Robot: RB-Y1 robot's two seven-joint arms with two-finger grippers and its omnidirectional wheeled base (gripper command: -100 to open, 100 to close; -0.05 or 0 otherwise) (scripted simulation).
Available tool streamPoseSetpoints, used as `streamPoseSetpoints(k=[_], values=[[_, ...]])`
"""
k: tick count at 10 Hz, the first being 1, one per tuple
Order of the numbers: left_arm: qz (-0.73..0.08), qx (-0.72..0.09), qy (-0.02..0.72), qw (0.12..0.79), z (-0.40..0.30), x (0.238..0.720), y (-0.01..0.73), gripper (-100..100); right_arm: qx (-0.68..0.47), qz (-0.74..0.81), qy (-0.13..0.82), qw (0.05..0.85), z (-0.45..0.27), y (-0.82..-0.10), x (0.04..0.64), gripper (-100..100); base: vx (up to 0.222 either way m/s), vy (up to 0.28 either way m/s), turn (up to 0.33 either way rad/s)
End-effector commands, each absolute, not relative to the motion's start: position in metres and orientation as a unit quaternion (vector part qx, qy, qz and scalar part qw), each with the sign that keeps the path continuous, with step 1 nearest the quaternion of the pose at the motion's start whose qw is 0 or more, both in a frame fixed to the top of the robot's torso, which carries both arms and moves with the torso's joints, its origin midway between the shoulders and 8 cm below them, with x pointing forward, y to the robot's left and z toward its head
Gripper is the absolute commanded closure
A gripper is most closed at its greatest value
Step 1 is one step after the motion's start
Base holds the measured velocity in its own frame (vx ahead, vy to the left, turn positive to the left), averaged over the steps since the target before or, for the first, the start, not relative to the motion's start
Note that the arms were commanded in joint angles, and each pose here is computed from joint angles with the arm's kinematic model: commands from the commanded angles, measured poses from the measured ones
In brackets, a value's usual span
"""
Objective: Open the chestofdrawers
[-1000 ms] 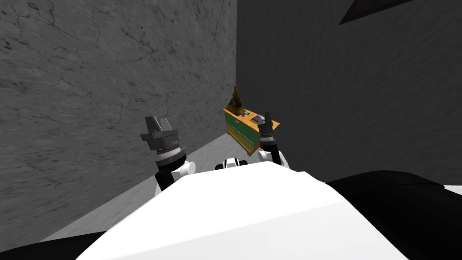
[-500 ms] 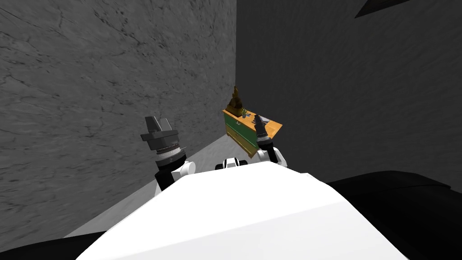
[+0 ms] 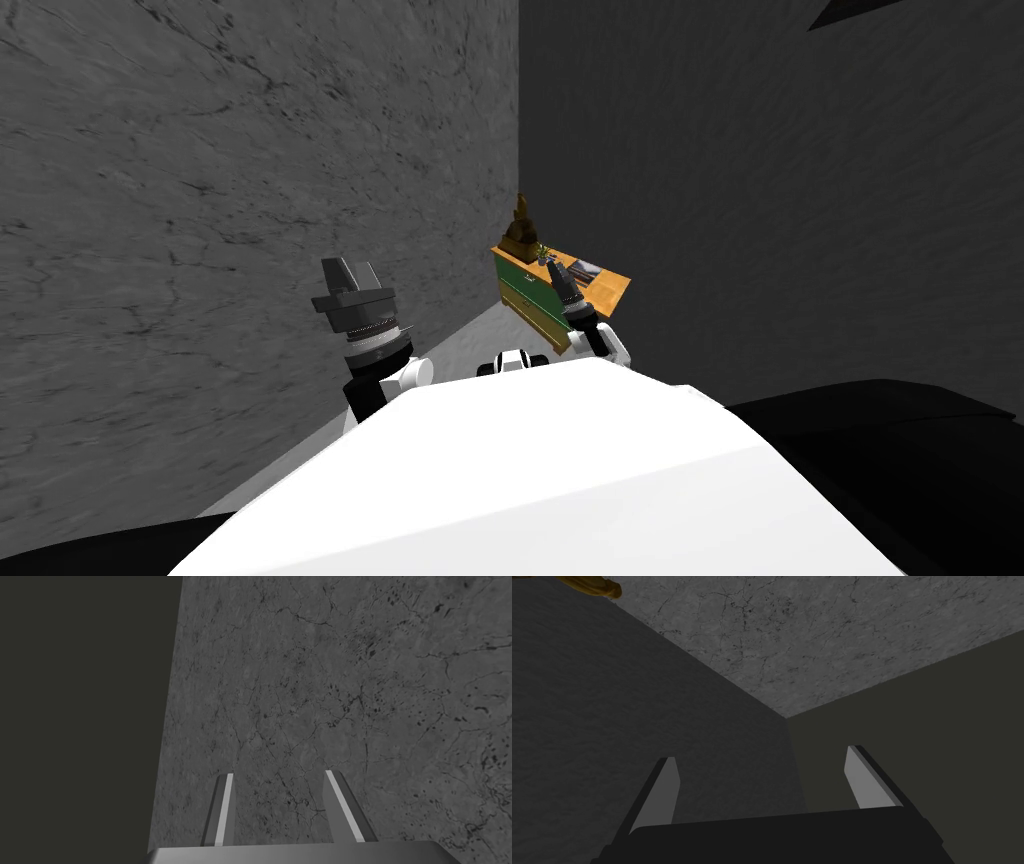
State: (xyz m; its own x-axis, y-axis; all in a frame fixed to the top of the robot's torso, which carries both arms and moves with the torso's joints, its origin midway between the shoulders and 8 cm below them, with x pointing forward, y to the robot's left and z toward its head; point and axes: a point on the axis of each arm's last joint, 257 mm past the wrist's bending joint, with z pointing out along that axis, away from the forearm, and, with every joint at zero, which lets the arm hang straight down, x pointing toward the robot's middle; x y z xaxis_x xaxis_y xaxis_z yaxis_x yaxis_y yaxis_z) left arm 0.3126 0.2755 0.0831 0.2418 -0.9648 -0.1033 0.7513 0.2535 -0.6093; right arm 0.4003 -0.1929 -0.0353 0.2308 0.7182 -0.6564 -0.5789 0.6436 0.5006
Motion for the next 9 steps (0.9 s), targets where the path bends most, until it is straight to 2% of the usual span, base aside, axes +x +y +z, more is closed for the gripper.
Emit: streamPoseSetpoints(k=[1, 9], values=[[-0.568, -0.225, 0.238, 0.755, 0.083, 0.313, 0.276, 0, 0.029, 0.369, 0.482, 0.794, -0.047, -0.179, 0.408, -100, 0.098, 0.068, -0.057], [-0.568, -0.225, 0.237, 0.755, 0.083, 0.313, 0.275, 0, -0.137, 0.216, 0.528, 0.81, -0.092, -0.14, 0.43, -100, 0.107, 0.072, -0.099]])
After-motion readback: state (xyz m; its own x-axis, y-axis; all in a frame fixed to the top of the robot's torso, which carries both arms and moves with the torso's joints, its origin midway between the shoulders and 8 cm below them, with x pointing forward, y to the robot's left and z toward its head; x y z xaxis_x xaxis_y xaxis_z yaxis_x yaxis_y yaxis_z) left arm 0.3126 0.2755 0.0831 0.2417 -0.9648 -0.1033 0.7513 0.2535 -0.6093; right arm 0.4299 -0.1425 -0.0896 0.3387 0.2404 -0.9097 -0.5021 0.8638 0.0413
